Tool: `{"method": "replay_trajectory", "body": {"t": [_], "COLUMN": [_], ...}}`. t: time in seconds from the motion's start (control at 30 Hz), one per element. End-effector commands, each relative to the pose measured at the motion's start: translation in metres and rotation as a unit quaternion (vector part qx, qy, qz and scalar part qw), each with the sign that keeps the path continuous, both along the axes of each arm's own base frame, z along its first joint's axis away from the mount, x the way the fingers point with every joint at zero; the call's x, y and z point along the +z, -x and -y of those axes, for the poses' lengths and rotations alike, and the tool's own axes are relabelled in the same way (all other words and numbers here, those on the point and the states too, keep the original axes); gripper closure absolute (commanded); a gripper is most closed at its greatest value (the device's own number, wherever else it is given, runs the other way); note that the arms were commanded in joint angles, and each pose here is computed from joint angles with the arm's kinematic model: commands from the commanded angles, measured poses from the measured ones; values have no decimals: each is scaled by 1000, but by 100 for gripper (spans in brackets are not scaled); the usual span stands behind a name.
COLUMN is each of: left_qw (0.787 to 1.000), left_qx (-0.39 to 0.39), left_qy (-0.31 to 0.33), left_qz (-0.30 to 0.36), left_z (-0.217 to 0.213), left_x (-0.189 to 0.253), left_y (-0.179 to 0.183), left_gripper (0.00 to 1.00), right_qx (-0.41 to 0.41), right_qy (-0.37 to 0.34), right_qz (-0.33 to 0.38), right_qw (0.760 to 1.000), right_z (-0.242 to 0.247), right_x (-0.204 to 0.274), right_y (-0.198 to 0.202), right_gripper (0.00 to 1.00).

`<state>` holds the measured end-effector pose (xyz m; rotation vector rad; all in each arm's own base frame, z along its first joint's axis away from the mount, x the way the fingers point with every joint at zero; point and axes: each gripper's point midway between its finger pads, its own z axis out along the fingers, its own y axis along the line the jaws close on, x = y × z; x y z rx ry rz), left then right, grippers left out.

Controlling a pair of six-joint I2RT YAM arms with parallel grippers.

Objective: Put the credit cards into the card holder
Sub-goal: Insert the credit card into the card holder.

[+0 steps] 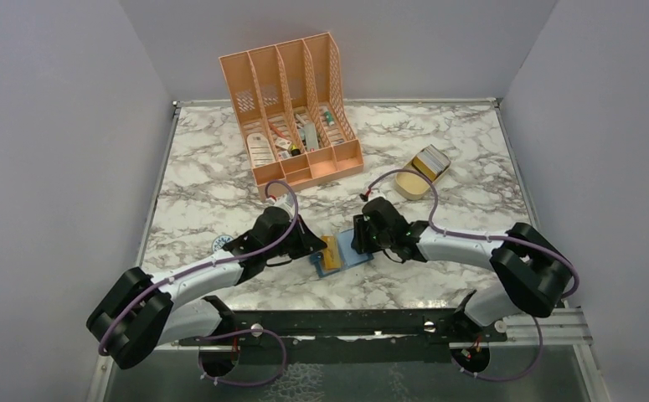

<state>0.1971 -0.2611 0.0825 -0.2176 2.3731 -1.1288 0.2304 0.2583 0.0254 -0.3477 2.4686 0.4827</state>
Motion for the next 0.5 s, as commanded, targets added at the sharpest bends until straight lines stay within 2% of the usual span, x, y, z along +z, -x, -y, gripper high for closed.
{"method": "replay_trajectory", "body": {"t": [0.0, 0.23, 0.47], "left_qw": [1000, 999, 999], "left_qx": [-13, -27, -29], "left_qy": [19, 14, 21], "left_qz": [13, -9, -27], "left_z": [7, 11, 13], "left_x": [11, -1, -6], "left_y": [-6, -4, 0], "left_gripper": [100, 100, 100], "right_qx": [-7, -22, -23], "right_qy": [-20, -57, -76], "right_qz": [-40, -71, -63], "right_qw": [999, 996, 995], "right_z": [10, 14, 16], "right_x": [-17, -20, -12], "right_y": [26, 47, 51], "right_gripper": [64, 65, 65]}}
